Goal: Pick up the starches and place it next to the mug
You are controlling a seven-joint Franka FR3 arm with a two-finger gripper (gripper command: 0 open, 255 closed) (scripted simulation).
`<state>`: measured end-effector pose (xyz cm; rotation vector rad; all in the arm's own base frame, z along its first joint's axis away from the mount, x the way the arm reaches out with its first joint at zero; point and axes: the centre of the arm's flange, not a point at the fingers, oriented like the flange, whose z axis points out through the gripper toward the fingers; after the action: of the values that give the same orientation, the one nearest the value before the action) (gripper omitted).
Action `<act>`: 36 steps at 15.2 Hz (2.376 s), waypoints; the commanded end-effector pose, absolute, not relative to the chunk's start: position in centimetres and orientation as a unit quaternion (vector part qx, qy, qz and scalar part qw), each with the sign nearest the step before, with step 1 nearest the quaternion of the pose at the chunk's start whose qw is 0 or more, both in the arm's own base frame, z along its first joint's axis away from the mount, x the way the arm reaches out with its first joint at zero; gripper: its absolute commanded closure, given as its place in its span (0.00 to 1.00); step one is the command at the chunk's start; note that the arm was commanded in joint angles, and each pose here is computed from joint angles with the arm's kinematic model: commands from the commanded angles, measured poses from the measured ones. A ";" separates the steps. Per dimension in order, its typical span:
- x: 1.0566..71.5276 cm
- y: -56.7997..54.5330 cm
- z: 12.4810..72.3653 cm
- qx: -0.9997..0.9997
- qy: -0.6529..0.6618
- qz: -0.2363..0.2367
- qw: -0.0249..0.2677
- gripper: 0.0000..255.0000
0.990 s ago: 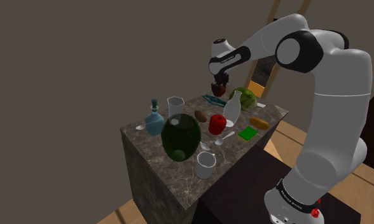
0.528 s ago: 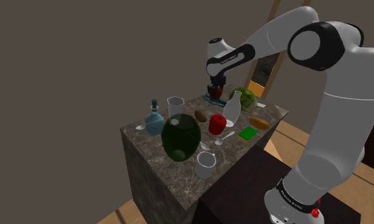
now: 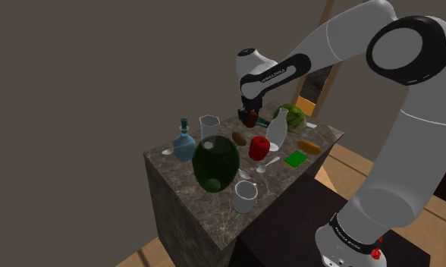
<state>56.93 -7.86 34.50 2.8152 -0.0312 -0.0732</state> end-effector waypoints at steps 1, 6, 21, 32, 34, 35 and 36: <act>56.2 -5.2 34.5 0.986 -0.012 -0.026 0.162 1.00; 54.2 1.1 34.5 0.986 -0.012 -0.026 0.162 1.00; 48.5 20.0 34.5 0.986 -0.012 -0.026 0.162 1.00; 44.3 33.7 34.5 0.986 -0.012 -0.026 0.162 1.00; 44.3 33.7 33.4 0.986 -0.012 -0.026 0.162 1.00; 44.3 33.7 32.9 0.986 -0.012 -0.026 0.162 1.00; 44.3 33.7 32.4 0.986 -0.012 -0.026 0.162 1.00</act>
<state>44.24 33.69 32.86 2.8147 -0.0323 -0.0740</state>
